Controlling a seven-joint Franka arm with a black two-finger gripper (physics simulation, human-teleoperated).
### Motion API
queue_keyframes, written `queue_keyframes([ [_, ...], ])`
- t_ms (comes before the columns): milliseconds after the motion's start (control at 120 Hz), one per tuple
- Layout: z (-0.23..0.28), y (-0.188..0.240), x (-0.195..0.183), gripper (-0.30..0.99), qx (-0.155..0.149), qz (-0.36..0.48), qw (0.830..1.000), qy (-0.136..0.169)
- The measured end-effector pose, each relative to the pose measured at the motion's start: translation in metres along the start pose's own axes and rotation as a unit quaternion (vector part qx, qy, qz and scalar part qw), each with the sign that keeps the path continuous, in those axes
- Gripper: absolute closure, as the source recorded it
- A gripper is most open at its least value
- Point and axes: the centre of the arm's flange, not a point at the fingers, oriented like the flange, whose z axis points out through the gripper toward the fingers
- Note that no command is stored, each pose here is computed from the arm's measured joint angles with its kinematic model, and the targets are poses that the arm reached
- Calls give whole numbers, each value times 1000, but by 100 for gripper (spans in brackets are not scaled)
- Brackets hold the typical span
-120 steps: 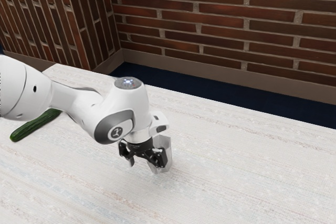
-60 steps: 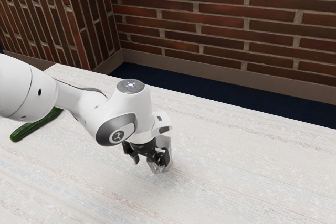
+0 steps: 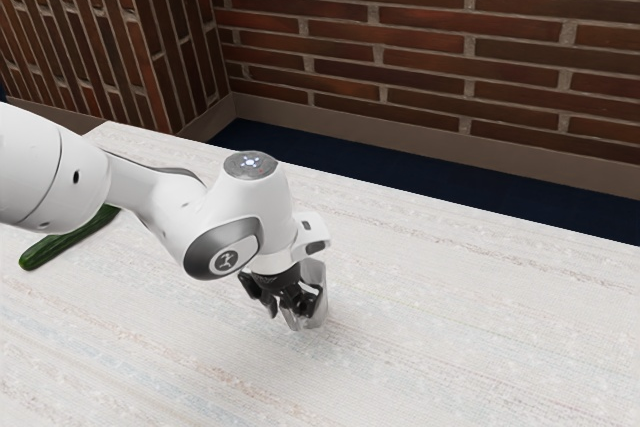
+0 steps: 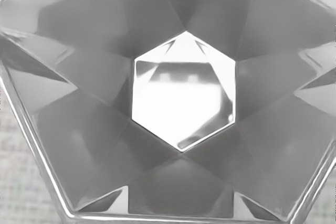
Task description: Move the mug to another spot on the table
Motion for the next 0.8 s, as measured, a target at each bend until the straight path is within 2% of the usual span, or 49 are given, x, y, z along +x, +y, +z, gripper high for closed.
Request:
queue_keyframes([
  [217,-2,1,1,52,-2,1,1000,4],
  [508,-6,2,2,59,-4,-3,1000,11],
  [800,-26,1,6,72,-11,-12,999,30],
])
